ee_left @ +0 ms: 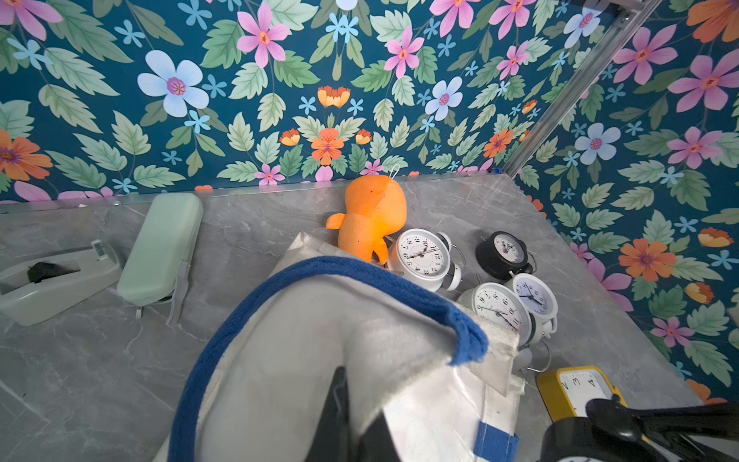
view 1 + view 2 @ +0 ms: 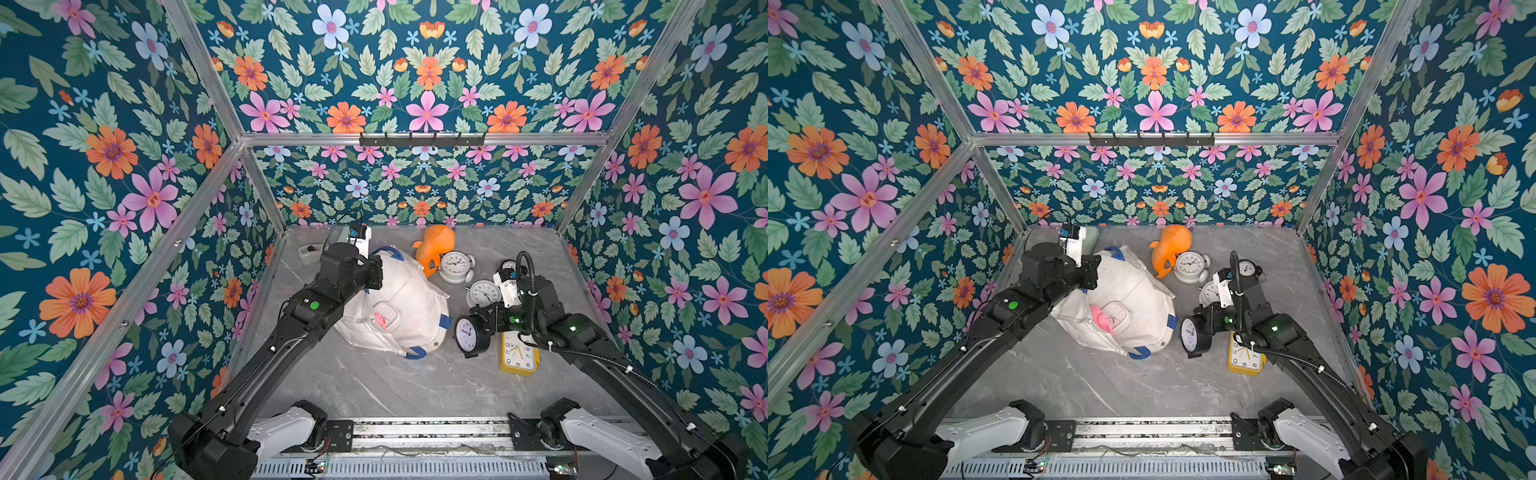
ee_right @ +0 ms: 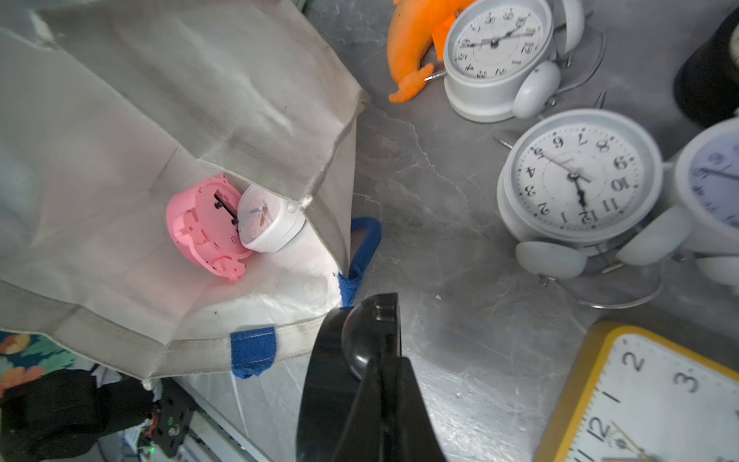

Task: Take the alarm clock out of the canvas bag
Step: Place the alarm at the center of the board, then pick up the alarm from the canvas bag.

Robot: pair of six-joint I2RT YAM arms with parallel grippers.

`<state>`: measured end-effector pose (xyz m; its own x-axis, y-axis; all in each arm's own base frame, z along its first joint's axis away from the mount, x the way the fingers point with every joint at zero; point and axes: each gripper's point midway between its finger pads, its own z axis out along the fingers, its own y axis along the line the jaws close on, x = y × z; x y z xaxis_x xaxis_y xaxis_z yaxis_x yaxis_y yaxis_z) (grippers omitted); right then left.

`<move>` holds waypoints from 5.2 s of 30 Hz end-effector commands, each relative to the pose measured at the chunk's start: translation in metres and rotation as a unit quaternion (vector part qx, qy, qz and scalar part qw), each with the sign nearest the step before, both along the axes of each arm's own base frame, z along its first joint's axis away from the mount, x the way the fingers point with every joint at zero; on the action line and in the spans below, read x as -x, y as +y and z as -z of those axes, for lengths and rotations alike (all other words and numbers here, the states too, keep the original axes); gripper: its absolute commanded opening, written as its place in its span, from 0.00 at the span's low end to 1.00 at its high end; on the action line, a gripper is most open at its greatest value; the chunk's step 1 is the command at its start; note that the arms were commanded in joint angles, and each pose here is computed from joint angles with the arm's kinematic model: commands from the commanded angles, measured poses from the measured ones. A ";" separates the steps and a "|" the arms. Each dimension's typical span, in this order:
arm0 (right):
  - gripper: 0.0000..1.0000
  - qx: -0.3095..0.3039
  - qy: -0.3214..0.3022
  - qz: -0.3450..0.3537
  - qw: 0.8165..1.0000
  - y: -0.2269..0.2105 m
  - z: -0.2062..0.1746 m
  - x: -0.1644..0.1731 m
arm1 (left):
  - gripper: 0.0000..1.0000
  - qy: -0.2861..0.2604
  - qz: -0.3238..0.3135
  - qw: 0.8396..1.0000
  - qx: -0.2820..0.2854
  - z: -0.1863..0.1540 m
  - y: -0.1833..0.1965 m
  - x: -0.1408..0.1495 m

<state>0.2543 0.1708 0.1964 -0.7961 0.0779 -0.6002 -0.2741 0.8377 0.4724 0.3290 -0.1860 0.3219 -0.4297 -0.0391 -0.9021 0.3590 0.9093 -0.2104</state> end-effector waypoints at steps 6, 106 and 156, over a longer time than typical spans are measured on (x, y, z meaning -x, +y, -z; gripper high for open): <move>0.00 -0.082 0.023 -0.017 0.996 0.025 0.006 -0.009 | 0.00 -0.024 -0.030 0.999 0.004 -0.015 0.014 -0.004; 0.23 -0.022 0.102 0.163 0.981 -0.057 0.129 -0.043 | 0.00 -0.010 -0.009 1.000 0.021 -0.005 0.008 -0.012; 0.36 0.156 -0.178 -0.188 0.953 0.250 0.066 -0.016 | 0.00 -0.033 0.134 0.988 0.075 -0.022 -0.031 0.020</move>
